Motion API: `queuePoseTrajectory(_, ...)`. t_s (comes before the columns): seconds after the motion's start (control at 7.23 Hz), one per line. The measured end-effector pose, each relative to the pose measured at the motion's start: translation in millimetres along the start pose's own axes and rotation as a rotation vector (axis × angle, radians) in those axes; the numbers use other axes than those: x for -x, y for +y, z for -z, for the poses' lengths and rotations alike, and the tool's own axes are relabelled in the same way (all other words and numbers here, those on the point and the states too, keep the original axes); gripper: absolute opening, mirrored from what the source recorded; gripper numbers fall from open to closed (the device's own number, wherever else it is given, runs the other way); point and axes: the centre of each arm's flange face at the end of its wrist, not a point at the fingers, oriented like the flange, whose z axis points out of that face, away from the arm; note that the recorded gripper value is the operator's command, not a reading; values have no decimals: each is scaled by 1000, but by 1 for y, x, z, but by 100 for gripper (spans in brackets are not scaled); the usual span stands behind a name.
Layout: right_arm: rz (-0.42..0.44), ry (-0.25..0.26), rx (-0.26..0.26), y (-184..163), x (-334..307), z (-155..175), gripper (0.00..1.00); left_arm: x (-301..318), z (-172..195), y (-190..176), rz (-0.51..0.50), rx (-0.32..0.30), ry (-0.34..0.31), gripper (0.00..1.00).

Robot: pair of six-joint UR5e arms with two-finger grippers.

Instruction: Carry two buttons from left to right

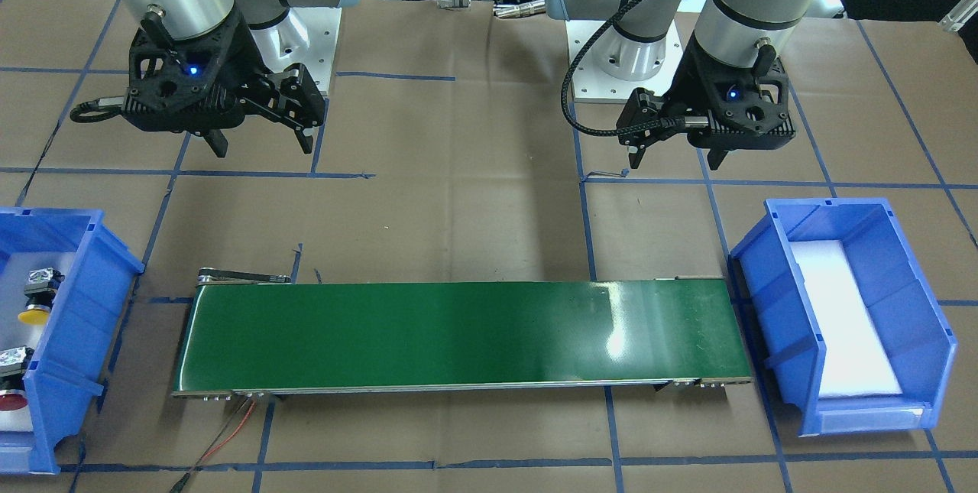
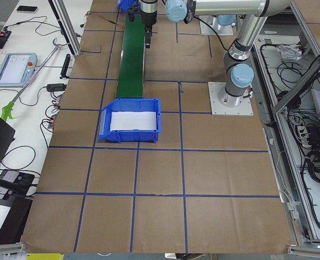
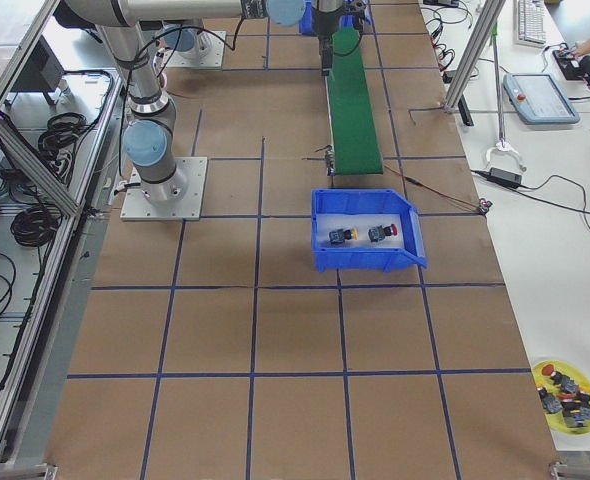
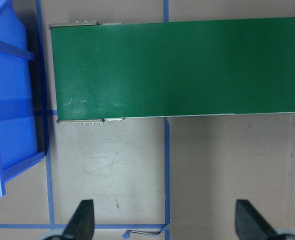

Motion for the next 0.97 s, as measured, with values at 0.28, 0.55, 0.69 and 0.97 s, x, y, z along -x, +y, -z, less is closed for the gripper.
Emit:
queuePoseTrajectory(0.28,0,0,1,0,0,-1,100,0,0,0,0,-1,0,100)
queuePoseTrajectory(0.55,0,1,0,-1,0,-1,100,0,1,0,0,-2,0,100)
queuePoseTrajectory(0.69,0,1,0,-1,-1,-1,100,0,1,0,0,-2,0,100)
queuePoseTrajectory(0.97,1,2,3,-2,-1,-2,100,0,0,0,0,-1,0,100)
